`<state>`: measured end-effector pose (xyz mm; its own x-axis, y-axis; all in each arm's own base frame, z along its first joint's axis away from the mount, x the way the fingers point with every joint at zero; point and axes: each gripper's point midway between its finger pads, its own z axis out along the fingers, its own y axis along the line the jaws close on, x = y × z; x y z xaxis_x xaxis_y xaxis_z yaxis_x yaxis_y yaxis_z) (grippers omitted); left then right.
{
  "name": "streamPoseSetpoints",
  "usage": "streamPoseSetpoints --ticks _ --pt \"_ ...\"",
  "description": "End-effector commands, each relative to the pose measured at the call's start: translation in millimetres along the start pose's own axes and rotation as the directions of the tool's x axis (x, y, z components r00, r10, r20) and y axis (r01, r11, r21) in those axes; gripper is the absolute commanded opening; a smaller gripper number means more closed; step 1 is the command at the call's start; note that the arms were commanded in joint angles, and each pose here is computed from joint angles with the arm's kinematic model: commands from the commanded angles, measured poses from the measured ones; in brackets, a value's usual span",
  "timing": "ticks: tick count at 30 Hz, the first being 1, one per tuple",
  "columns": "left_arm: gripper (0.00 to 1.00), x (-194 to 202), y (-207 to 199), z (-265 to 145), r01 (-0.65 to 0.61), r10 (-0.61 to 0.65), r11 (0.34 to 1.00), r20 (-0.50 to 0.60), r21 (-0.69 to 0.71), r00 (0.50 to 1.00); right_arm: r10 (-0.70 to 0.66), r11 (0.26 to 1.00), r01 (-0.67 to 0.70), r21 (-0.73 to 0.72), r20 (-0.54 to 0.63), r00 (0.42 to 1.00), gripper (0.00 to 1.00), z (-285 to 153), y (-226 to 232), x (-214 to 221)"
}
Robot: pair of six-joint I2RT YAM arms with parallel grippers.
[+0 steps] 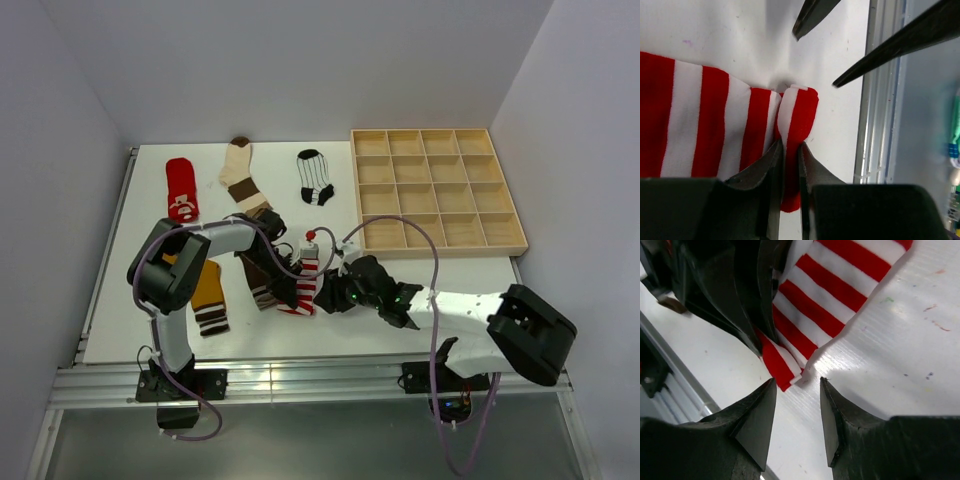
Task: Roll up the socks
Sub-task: Roll the sock at the center of the board.
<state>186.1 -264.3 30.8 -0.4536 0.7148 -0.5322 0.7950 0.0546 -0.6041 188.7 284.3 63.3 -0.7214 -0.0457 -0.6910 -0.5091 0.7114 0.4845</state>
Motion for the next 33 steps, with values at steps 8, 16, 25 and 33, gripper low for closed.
streamPoseSetpoints --ticks 8,16,25,33 --pt "0.0 5 0 -5 0.032 -0.032 0.998 -0.009 0.062 0.999 -0.136 0.99 0.139 -0.036 0.071 0.988 0.51 37 32 -10" --pt "0.0 5 2 -5 0.041 -0.041 0.997 -0.012 0.065 0.999 -0.172 0.983 0.177 -0.049 0.1 0.98 0.53 44 51 -9" --pt "0.0 7 2 -5 0.046 -0.045 0.997 -0.017 0.063 0.999 -0.225 0.973 0.227 -0.05 0.053 0.973 0.52 60 63 6" --pt "0.0 6 2 -5 0.053 -0.052 0.996 -0.018 0.07 0.998 -0.206 0.978 0.206 -0.009 0.024 0.978 0.22 66 50 18"
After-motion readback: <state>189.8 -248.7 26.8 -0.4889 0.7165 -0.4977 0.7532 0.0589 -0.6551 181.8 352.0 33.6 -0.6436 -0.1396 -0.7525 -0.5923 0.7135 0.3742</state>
